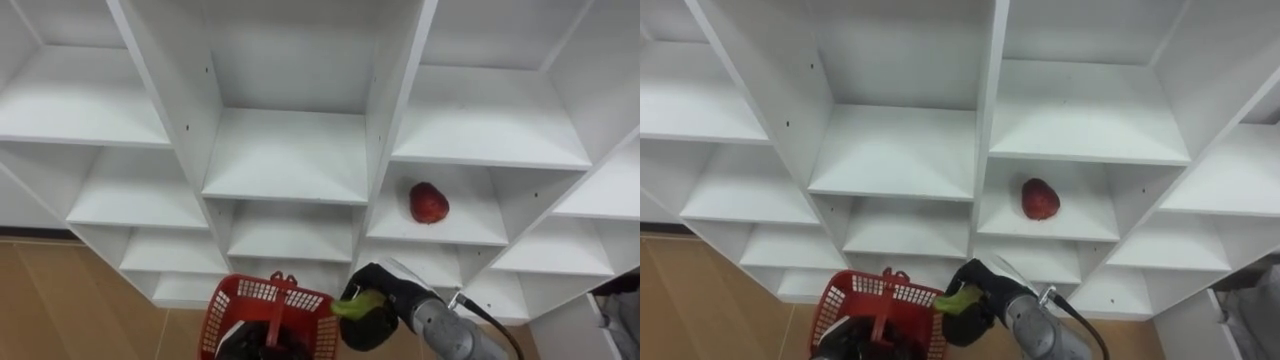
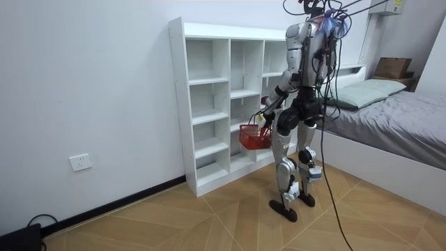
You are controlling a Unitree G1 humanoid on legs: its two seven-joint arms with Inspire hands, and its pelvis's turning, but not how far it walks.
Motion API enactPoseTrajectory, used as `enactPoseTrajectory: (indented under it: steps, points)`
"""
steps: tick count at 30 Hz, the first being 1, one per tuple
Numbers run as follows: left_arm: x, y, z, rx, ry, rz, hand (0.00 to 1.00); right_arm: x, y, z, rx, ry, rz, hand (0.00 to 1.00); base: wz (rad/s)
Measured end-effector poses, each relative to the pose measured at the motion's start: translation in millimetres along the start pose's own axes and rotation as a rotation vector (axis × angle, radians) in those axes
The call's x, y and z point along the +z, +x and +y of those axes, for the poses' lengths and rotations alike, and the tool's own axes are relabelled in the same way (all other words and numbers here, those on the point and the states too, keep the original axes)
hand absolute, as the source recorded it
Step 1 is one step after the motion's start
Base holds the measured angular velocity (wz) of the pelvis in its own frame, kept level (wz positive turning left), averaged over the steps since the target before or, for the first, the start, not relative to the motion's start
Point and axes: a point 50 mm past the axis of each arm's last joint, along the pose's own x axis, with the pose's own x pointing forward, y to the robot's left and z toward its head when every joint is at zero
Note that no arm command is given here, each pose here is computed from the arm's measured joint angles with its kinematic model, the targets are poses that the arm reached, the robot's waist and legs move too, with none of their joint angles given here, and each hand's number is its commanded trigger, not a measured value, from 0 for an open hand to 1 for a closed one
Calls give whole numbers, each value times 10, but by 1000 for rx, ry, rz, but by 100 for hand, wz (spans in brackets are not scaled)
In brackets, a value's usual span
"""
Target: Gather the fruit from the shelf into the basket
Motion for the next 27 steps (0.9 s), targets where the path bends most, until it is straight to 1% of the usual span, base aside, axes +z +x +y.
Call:
enactPoseTrajectory:
  steps: [14,27]
  points:
    - [54,6,-66,-35,-7,-23,100,24,50,35,20,14,2,100,0]
    - [39,-1,-31,-23,19,-17,100,-74,126,62,31,5,57,100,1]
